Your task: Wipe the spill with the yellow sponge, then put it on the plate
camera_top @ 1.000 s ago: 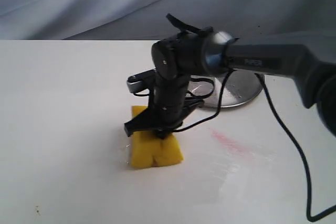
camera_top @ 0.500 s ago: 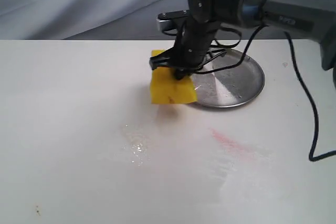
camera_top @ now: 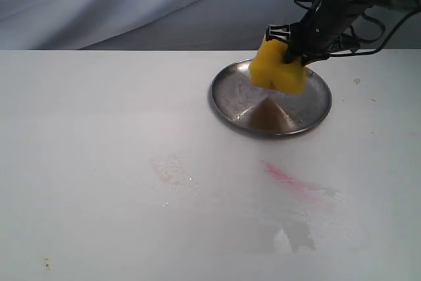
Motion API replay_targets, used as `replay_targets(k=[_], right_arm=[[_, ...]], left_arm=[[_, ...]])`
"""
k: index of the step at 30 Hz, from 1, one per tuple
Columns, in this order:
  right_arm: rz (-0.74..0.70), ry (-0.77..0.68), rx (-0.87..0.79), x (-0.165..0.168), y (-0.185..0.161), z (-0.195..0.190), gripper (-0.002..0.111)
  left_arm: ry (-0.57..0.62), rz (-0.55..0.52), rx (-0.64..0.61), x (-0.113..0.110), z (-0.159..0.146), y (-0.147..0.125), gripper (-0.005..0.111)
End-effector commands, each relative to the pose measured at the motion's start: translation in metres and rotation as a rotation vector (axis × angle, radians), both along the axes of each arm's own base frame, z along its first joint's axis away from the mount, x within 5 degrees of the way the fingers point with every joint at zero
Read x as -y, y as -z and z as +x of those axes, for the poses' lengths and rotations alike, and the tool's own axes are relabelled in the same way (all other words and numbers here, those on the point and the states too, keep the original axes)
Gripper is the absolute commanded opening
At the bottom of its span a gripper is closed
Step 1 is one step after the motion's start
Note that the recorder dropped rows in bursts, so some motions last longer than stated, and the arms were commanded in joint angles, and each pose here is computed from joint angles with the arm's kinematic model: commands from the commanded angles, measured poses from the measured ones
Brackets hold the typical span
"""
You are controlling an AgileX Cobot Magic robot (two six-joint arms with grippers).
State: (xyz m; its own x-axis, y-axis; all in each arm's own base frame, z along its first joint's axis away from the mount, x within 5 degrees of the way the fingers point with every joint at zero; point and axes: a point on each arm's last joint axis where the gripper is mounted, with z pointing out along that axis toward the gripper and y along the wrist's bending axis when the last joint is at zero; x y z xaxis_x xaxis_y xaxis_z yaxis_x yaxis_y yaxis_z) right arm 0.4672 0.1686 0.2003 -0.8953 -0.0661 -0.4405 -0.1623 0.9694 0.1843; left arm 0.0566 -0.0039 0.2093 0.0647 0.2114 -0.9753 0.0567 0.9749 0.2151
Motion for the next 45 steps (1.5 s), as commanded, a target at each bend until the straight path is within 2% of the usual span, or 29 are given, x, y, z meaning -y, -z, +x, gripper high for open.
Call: replay_targets(k=[1,4,8,11,18,19,27,36,45], right_arm=[[0.023,-0.004,0.026,0.001,-0.011,0.001,0.059],[0.013,-0.009,-0.008,0.001,-0.009,-0.002,0.068],[-0.004,-0.016,-0.071,0.003,-0.009,-0.008,0.064],[-0.011,-0.023,-0.089,0.004,-0.020,-0.014,0.051],[-0.035,-0.097,-0.034,0.014,-0.067,-0.045,0.003],[-0.034,-0.098,-0.023,0.017,-0.071,-0.054,0.000],[-0.013,-0.090,0.123,0.047,-0.091,-0.135,0.000],[0.147,-0.028,0.273,0.073,-0.107,-0.229,0.000],[0.170,-0.013,0.418,0.100,-0.098,-0.299,0.000]], left_arm=[[0.000,-0.016,0.013,0.000,0.000,-0.002,0.000],[0.000,-0.016,0.013,0.000,0.000,-0.002,0.000],[0.000,-0.016,0.013,0.000,0.000,-0.002,0.000],[0.000,-0.016,0.013,0.000,0.000,-0.002,0.000],[0.000,-0.016,0.013,0.000,0.000,-0.002,0.000],[0.000,-0.016,0.013,0.000,0.000,-0.002,0.000],[0.000,-0.016,0.013,0.000,0.000,-0.002,0.000],[0.000,-0.016,0.013,0.000,0.000,-0.002,0.000],[0.000,-0.016,0.013,0.000,0.000,-0.002,0.000]])
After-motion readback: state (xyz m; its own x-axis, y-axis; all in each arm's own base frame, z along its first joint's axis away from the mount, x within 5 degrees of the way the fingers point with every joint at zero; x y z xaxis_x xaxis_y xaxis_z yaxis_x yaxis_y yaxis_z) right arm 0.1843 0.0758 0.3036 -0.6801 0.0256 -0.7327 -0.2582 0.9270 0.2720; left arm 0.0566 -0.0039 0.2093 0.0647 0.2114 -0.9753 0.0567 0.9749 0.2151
